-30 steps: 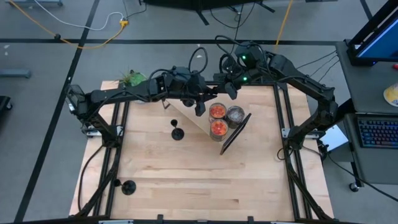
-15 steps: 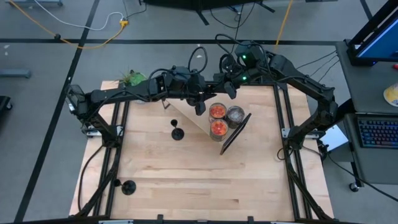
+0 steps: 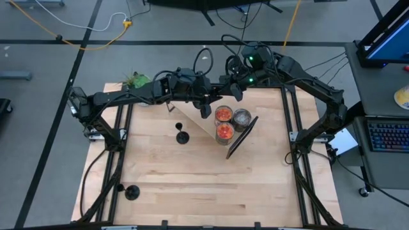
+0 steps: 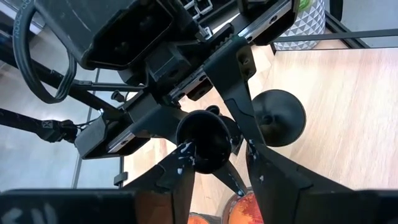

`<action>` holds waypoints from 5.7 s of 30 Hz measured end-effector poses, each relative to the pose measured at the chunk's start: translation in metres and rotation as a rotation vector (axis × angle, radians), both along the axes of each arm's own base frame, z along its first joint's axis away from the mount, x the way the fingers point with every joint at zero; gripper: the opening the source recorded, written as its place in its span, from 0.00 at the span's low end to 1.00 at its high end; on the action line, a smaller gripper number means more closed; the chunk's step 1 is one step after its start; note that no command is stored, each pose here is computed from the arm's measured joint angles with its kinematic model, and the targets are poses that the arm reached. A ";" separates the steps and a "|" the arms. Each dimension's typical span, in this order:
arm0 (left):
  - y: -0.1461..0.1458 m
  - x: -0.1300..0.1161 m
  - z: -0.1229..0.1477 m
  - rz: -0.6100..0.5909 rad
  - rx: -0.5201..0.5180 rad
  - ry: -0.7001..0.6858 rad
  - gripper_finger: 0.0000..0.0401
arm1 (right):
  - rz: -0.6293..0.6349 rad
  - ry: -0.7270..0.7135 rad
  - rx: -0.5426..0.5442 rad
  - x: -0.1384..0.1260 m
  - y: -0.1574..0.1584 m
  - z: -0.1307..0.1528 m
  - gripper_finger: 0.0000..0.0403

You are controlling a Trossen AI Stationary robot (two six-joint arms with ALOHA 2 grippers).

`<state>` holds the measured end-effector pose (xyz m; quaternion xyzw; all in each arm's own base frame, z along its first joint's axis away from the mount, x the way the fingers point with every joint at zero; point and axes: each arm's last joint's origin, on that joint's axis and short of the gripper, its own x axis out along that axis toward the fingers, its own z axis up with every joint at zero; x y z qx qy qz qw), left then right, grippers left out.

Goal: Pick & Place candle stick holders
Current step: Put the bottom right black candle holder on the shelf, then put the top black candle holder on the shelf

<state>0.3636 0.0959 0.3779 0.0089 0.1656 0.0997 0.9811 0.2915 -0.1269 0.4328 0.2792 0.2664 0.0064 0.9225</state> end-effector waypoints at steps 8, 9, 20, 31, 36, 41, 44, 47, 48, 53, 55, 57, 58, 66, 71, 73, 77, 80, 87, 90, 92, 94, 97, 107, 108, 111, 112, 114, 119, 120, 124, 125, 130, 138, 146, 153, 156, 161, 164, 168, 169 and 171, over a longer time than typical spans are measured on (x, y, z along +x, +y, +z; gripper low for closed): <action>0.001 -0.001 0.001 0.007 0.001 0.001 0.24 | 0.002 -0.019 -0.009 -0.005 0.002 0.005 0.34; 0.001 -0.001 0.001 0.008 0.001 0.001 0.24 | 0.000 -0.023 -0.011 -0.006 0.002 0.006 0.34; 0.001 -0.001 0.000 0.026 0.006 0.009 0.24 | -0.015 -0.072 -0.036 -0.023 0.007 0.021 0.33; 0.013 -0.017 0.000 0.221 0.048 0.107 0.24 | -0.017 -0.126 -0.064 -0.048 0.020 0.040 0.33; 0.028 -0.025 -0.001 0.307 0.063 0.141 0.24 | -0.017 -0.142 -0.073 -0.056 0.024 0.045 0.33; 0.049 -0.034 0.000 0.375 0.069 0.138 0.24 | -0.017 -0.152 -0.078 -0.061 0.026 0.047 0.33; 0.062 -0.040 0.000 0.414 0.069 0.140 0.24 | -0.017 -0.144 -0.074 -0.061 0.026 0.045 0.33; 0.074 -0.046 0.000 0.448 0.075 0.146 0.24 | -0.017 -0.131 -0.069 -0.061 0.026 0.040 0.33; 0.077 -0.048 0.000 0.457 0.076 0.148 0.24 | -0.017 -0.127 -0.067 -0.060 0.026 0.039 0.33; 0.093 -0.057 0.000 0.502 0.073 0.149 0.24 | -0.016 -0.114 -0.061 -0.058 0.025 0.033 0.33; 0.099 -0.061 0.000 0.510 0.068 0.148 0.24 | -0.016 -0.110 -0.059 -0.057 0.024 0.031 0.33; 0.104 -0.064 0.000 0.515 0.062 0.146 0.24 | -0.017 -0.104 -0.055 -0.056 0.024 0.029 0.33; 0.106 -0.065 0.000 0.519 0.060 0.146 0.24 | -0.017 -0.102 -0.054 -0.056 0.024 0.028 0.33; 0.116 -0.071 0.000 0.508 0.036 0.140 0.24 | -0.013 -0.119 -0.068 -0.054 0.023 0.028 0.33; 0.115 -0.072 -0.002 0.508 0.026 0.152 0.24 | -0.003 -0.134 -0.088 -0.054 0.023 0.029 0.33; 0.115 -0.072 -0.002 0.505 0.024 0.154 0.24 | -0.003 -0.138 -0.090 -0.054 0.023 0.030 0.33; 0.115 -0.070 -0.010 0.480 0.000 0.153 0.24 | -0.001 -0.143 -0.095 -0.053 0.022 0.030 0.33; 0.115 -0.070 -0.020 0.483 -0.020 0.176 0.24 | -0.001 -0.143 -0.095 -0.053 0.022 0.030 0.33; 0.116 -0.069 -0.041 0.492 -0.041 0.176 0.24 | -0.003 -0.142 -0.090 -0.053 0.023 0.030 0.33; 0.116 -0.068 -0.048 0.492 -0.046 0.176 0.24 | -0.005 -0.142 -0.087 -0.053 0.023 0.030 0.33; 0.116 -0.068 -0.049 0.484 -0.051 0.179 0.24 | -0.006 -0.141 -0.086 -0.053 0.022 0.030 0.33; 0.116 -0.068 -0.048 0.483 -0.048 0.172 0.24 | -0.006 -0.141 -0.085 -0.053 0.023 0.030 0.33; 0.116 -0.068 -0.048 0.482 -0.048 0.170 0.24 | -0.006 -0.142 -0.086 -0.053 0.022 0.030 0.33; 0.116 -0.068 -0.049 0.485 -0.050 0.179 0.26 | -0.006 -0.153 -0.091 -0.053 0.022 0.031 0.33; 0.115 -0.069 -0.049 0.486 -0.055 0.187 0.27 | -0.006 -0.154 -0.091 -0.053 0.022 0.031 0.33; 0.115 -0.070 -0.052 0.495 -0.080 0.208 0.34 | -0.009 -0.154 -0.085 -0.053 0.022 0.031 0.33; 0.115 -0.070 -0.053 0.503 -0.084 0.216 0.37 | -0.009 -0.154 -0.085 -0.053 0.022 0.031 0.33; 0.114 -0.071 -0.054 0.517 -0.084 0.231 0.43 | -0.009 -0.154 -0.085 -0.053 0.022 0.031 0.33; 0.110 -0.071 -0.055 0.503 -0.093 0.255 0.57 | -0.009 -0.154 -0.085 -0.053 0.022 0.031 0.33; 0.107 -0.072 -0.054 0.497 -0.098 0.267 0.59 | -0.009 -0.154 -0.085 -0.053 0.022 0.031 0.33; 0.095 -0.076 -0.048 0.474 -0.106 0.300 0.66 | -0.009 -0.154 -0.085 -0.053 0.022 0.031 0.33; 0.091 -0.079 -0.048 0.469 -0.115 0.323 0.67 | -0.009 -0.155 -0.085 -0.053 0.022 0.031 0.33; 0.065 -0.092 -0.037 0.427 -0.183 0.365 0.72 | -0.009 -0.171 -0.094 -0.052 0.022 0.033 0.33; 0.005 -0.107 -0.033 0.217 -0.425 0.524 0.72 | 0.018 -0.176 -0.150 -0.052 0.022 0.033 0.33; -0.048 -0.105 -0.039 0.174 -0.473 0.670 0.72 | 0.029 -0.178 -0.169 -0.052 0.022 0.033 0.33; -0.060 -0.103 -0.038 0.304 -0.372 0.651 0.72 | 0.031 -0.156 -0.153 -0.050 0.022 0.025 0.33; -0.059 -0.101 -0.041 0.343 -0.359 0.656 0.72 | 0.035 -0.148 -0.146 -0.049 0.023 0.022 0.33; -0.056 -0.095 -0.054 0.375 -0.352 0.742 0.72 | 0.041 -0.141 -0.141 -0.049 0.025 0.019 0.33; -0.055 -0.087 -0.064 0.369 -0.348 0.788 0.72 | 0.042 -0.141 -0.141 -0.050 0.025 0.020 0.33; -0.052 -0.081 -0.073 0.381 -0.344 0.822 0.72 | 0.044 -0.150 -0.145 -0.053 0.027 0.022 0.33; -0.052 -0.079 -0.074 0.387 -0.339 0.826 0.72 | 0.043 -0.151 -0.146 -0.053 0.027 0.022 0.33; -0.051 -0.077 -0.078 0.395 -0.335 0.839 0.72 | 0.044 -0.155 -0.147 -0.055 0.028 0.023 0.33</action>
